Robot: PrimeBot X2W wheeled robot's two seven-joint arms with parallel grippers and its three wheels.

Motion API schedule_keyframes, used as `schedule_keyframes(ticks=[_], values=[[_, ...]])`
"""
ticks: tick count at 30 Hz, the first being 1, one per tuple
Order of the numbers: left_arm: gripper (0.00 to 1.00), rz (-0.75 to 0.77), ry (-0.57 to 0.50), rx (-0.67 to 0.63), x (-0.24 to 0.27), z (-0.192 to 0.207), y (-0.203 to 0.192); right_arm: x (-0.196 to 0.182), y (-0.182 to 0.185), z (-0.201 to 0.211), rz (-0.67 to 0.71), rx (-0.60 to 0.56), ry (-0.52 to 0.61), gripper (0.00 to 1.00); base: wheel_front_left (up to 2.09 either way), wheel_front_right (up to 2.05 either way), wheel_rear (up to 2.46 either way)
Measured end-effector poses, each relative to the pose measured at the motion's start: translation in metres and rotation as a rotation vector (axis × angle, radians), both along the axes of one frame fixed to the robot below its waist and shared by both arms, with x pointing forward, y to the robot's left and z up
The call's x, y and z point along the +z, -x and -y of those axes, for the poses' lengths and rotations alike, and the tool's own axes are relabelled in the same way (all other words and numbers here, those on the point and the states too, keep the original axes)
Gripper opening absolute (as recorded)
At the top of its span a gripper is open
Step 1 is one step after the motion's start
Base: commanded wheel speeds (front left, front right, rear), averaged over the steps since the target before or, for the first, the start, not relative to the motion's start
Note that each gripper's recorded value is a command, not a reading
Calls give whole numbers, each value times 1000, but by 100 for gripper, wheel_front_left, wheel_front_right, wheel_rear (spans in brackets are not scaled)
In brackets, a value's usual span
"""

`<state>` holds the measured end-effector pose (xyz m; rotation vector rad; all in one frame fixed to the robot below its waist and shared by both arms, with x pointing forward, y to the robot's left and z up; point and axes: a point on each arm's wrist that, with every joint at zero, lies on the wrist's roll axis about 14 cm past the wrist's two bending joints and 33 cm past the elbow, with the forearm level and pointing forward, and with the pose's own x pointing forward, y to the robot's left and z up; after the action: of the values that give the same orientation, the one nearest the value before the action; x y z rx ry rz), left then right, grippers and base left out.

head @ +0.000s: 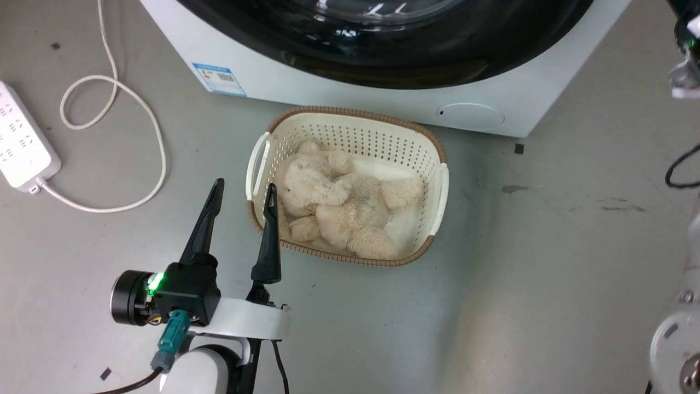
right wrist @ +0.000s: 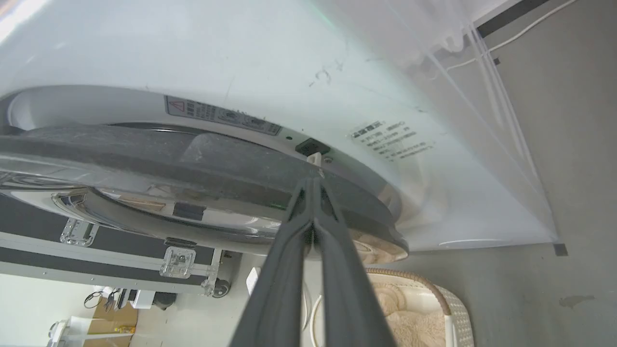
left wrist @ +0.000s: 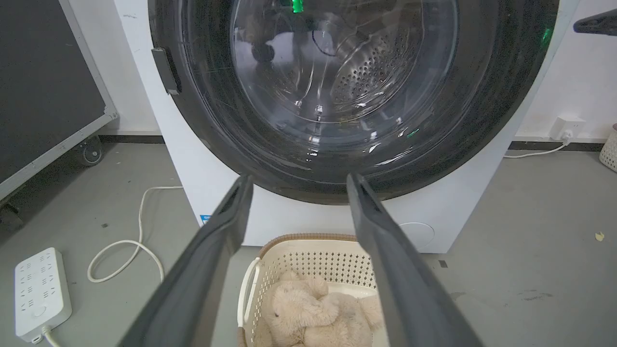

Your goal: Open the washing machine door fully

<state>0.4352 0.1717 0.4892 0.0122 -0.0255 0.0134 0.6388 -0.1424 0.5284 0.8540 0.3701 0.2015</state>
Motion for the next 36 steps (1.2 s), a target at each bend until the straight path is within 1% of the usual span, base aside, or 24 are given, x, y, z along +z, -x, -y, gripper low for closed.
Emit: schedule_keyframes(ticks=[5,11,14,20,23,29,30,34,36], values=[[100,-2,3,5,-3,-1,-1,-3,-12,-14,-54,58,-54,0,0,0,0],[100,8,1,12,-3,-1,-5,2,-25,-22,-62,83,-96,0,0,0,0],[100,8,4,19,-6,-3,-6,2,-34,-28,-78,104,-141,0,0,0,0],[100,11,4,25,-8,-3,-9,-1,-42,-34,-113,143,-160,0,0,0,0],[100,9,7,32,-11,-4,-10,-3,-48,-39,-131,162,-213,0,0,0,0],[100,22,8,38,-9,-6,-12,-6,-48,-46,-172,211,-266,0,0,0,0],[100,37,8,40,-5,-7,-13,-7,-43,-49,-193,236,-285,0,0,0,0],[100,56,9,37,1,-6,-12,-3,-36,-53,-212,268,-309,0,0,0,0],[100,67,11,34,5,-5,-11,-2,-29,-56,-229,294,-305,0,0,0,0]])
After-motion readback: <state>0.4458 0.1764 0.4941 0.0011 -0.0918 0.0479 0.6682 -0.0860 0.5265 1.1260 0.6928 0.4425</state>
